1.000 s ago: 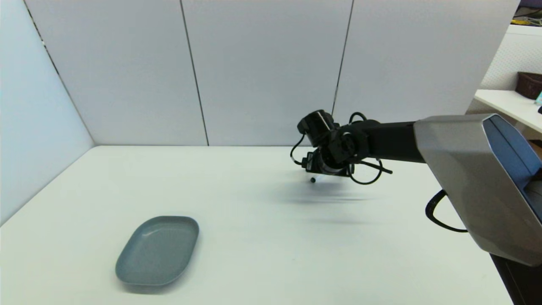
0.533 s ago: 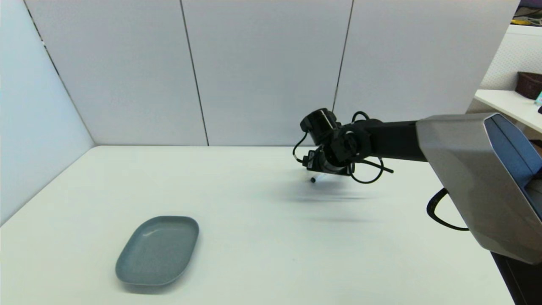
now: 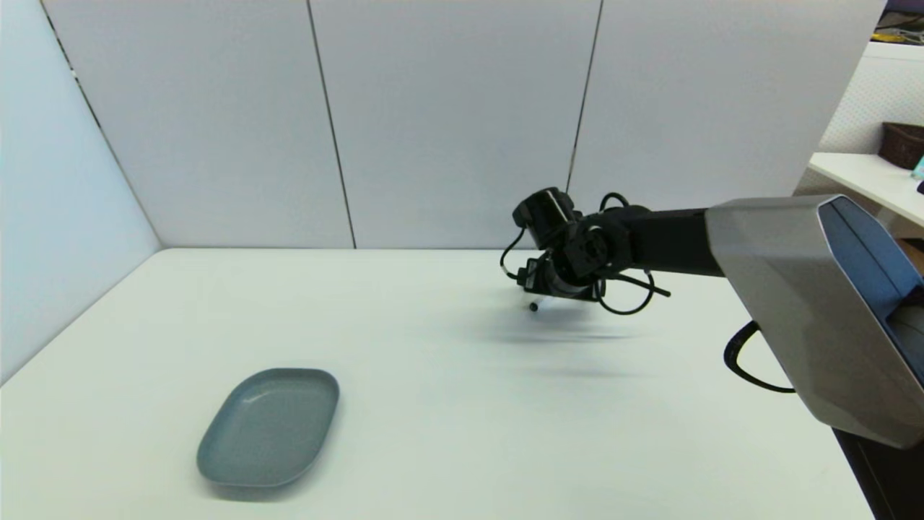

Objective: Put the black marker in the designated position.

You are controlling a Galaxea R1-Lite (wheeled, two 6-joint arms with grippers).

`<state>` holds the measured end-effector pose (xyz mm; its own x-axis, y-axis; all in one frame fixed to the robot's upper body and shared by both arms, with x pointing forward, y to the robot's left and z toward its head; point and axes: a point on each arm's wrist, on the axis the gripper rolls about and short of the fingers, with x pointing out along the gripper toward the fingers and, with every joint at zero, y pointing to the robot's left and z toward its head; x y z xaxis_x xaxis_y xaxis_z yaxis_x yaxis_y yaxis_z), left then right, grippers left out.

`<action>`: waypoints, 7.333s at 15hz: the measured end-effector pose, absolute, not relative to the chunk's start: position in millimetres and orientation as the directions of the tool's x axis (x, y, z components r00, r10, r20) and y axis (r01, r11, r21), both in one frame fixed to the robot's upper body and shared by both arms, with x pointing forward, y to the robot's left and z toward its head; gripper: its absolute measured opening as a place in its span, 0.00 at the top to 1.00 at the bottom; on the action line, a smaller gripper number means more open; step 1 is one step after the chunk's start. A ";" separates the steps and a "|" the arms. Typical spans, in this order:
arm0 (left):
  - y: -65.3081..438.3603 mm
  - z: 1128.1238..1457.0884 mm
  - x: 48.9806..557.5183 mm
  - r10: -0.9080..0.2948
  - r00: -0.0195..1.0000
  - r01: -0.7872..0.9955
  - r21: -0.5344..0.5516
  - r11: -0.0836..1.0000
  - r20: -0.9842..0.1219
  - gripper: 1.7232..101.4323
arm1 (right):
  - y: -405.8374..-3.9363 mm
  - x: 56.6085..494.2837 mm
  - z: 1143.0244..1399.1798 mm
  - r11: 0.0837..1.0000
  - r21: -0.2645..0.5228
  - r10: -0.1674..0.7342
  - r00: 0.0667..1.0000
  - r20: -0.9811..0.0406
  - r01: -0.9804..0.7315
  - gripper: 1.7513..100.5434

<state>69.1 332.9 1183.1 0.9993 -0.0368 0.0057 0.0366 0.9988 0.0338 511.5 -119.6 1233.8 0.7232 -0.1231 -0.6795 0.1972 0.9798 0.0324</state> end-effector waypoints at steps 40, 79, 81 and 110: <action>332.9 1183.1 69.1 -0.037 0.999 0.037 0.034 0.999 0.006 0.04 | -14.2 401.6 1290.9 -0.001 -0.139 0.778 0.087 -0.623 -0.990 0.91; 332.9 1183.0 69.1 -0.037 0.999 0.037 0.033 0.999 0.005 0.04 | 66.7 427.9 1215.3 0.050 -0.516 0.887 0.275 -0.370 -0.855 0.91; 332.9 1183.1 69.1 -0.036 0.999 0.036 0.034 0.999 0.006 0.04 | 66.6 427.9 1215.0 0.050 -0.517 0.886 0.277 -0.372 -0.854 0.91; 332.9 1183.0 69.1 -0.036 0.999 0.036 0.033 0.999 0.005 0.04 | -90.1 408.6 1369.0 0.411 -0.303 0.790 0.502 -0.353 -0.860 0.05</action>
